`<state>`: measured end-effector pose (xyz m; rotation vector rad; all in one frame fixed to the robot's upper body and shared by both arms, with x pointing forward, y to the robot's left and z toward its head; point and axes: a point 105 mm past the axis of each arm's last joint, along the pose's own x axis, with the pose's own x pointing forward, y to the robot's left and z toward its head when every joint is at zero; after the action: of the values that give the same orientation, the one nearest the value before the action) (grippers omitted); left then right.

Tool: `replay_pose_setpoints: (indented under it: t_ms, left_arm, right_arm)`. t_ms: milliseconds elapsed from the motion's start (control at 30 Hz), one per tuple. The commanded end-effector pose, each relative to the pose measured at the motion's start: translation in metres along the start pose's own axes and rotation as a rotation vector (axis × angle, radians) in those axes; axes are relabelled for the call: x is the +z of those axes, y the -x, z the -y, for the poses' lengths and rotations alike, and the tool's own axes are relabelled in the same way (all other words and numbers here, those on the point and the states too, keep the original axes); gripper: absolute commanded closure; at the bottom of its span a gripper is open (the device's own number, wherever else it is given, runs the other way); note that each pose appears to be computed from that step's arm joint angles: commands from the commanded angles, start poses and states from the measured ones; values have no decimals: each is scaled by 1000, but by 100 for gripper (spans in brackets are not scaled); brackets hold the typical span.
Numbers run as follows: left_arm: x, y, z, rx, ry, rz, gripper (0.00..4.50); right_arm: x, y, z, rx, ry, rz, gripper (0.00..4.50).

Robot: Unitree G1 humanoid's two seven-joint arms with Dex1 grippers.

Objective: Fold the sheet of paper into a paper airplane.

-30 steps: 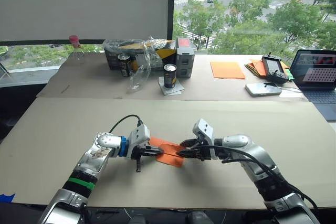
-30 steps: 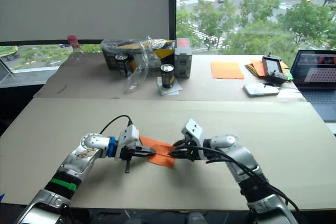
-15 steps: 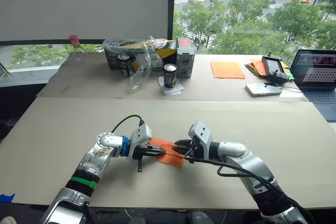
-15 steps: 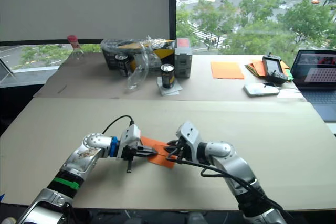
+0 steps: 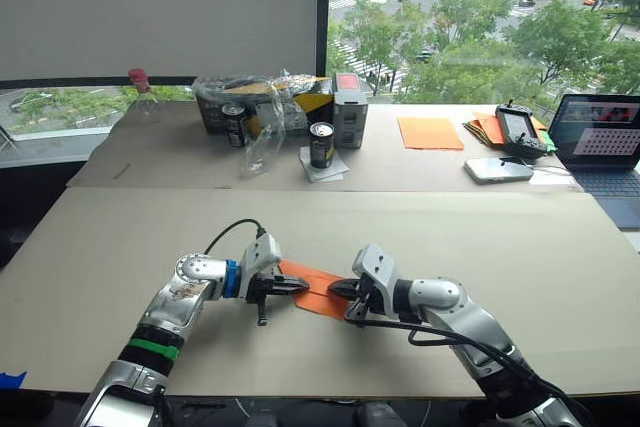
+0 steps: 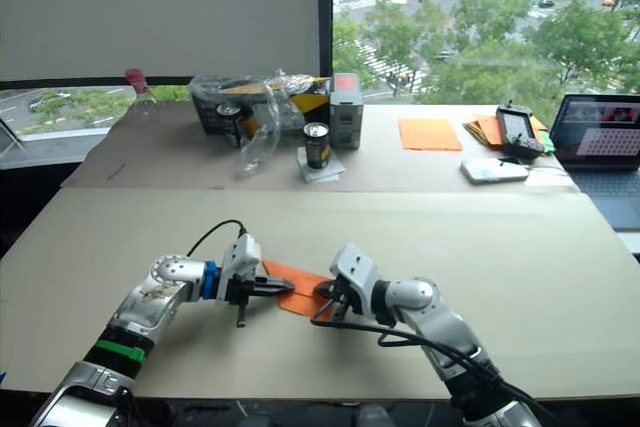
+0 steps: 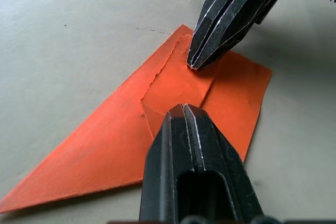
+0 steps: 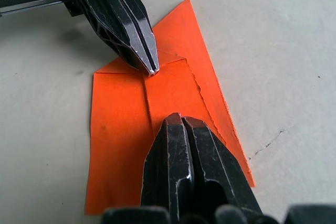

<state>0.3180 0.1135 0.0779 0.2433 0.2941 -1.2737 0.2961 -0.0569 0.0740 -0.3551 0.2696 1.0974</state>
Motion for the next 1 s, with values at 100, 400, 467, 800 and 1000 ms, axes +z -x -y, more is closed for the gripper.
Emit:
replay_pose_setpoints:
  t_ms: [100,400,467,800,1000]
  left_arm:
    - [-5,3,-6,43,8,-2,450]
    - [-9,-8,0,22,-19,-31,450]
    - [-10,-9,2,15,-23,-36,450]
    - [-24,-14,13,-28,-63,-93,450]
    - [-29,-13,15,-35,-67,-108,450]
  right_arm:
    - [-26,0,-7,18,-45,-91,443]
    - [-16,1,-1,-16,11,-44,443]
    - [-9,1,0,-17,30,-12,443]
    - [-2,-14,-11,86,162,25,443]
    - [-6,-17,-14,109,176,28,443]
